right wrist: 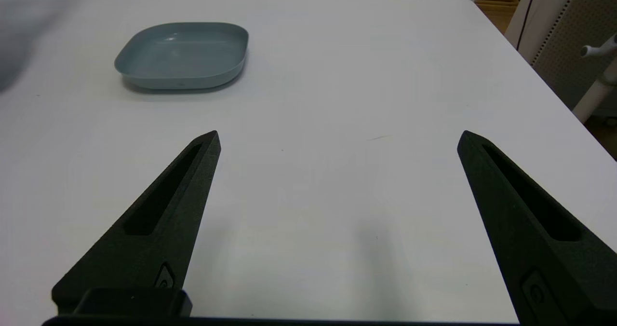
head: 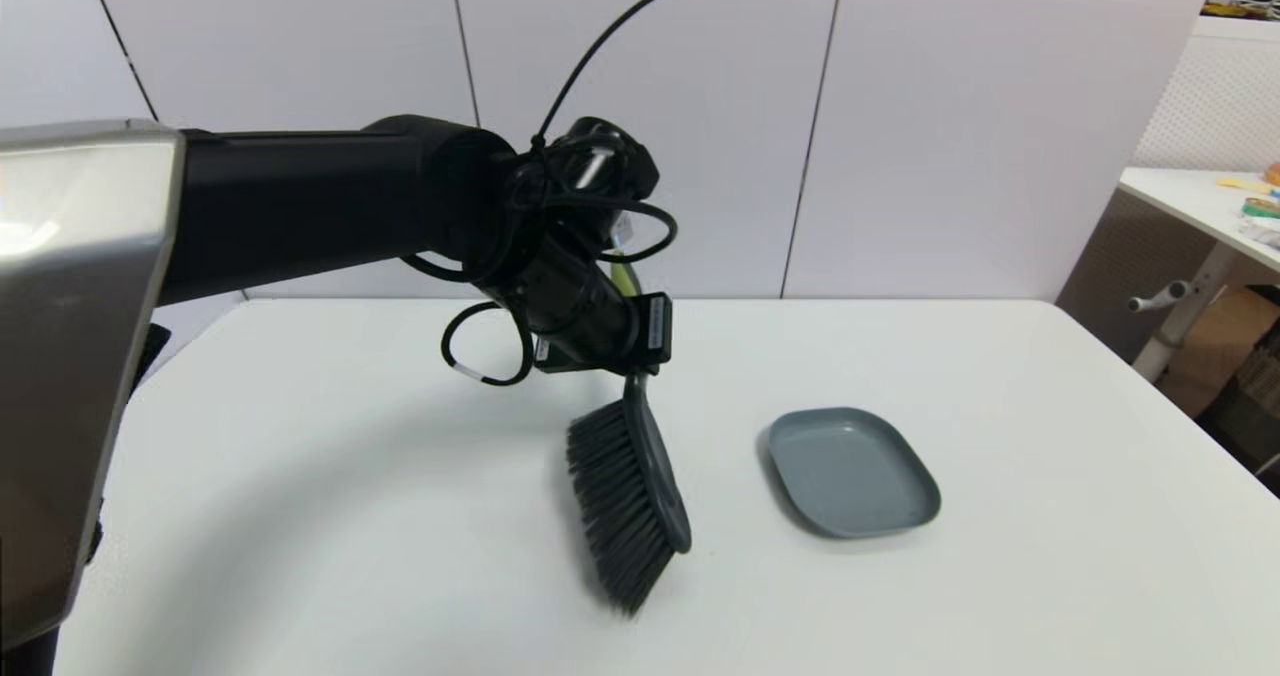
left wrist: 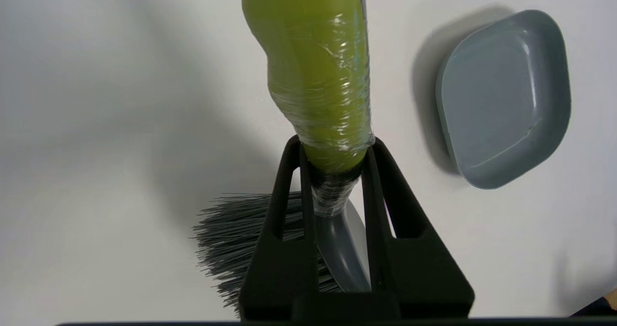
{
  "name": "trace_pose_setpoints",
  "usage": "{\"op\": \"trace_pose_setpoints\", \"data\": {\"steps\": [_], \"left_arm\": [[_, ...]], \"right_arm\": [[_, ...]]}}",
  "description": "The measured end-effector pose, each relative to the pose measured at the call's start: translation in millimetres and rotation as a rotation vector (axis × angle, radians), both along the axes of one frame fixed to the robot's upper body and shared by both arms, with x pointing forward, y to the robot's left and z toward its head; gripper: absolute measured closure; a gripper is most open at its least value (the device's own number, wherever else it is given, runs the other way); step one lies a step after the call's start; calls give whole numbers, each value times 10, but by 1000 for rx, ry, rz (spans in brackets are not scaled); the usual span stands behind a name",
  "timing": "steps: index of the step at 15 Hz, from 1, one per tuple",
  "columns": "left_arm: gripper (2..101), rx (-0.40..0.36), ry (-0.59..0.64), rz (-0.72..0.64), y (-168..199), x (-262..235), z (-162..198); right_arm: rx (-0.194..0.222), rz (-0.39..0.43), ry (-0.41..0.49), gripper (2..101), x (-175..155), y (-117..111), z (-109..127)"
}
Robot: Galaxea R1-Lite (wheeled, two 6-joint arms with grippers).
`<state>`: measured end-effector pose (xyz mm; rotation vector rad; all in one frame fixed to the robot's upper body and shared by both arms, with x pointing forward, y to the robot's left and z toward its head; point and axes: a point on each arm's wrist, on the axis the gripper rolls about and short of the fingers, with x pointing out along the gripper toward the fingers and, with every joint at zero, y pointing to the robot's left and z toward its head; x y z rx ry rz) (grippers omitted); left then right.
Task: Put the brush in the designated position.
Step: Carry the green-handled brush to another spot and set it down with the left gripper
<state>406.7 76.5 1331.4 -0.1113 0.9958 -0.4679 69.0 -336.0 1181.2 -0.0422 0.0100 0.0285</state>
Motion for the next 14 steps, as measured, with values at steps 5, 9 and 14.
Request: {"op": "trace_pose_setpoints", "data": {"steps": [5, 9, 14], "left_arm": [[849, 45, 13, -42, -99, 61, -194], [849, 43, -2, -50, -159, 139, -300], [849, 49, 4, -47, -193, 194, -400]], "right_arm": [[0, 0, 0, 50, 0, 0, 0], [0, 0, 0, 50, 0, 0, 0], [0, 0, 0, 50, 0, 0, 0]]}}
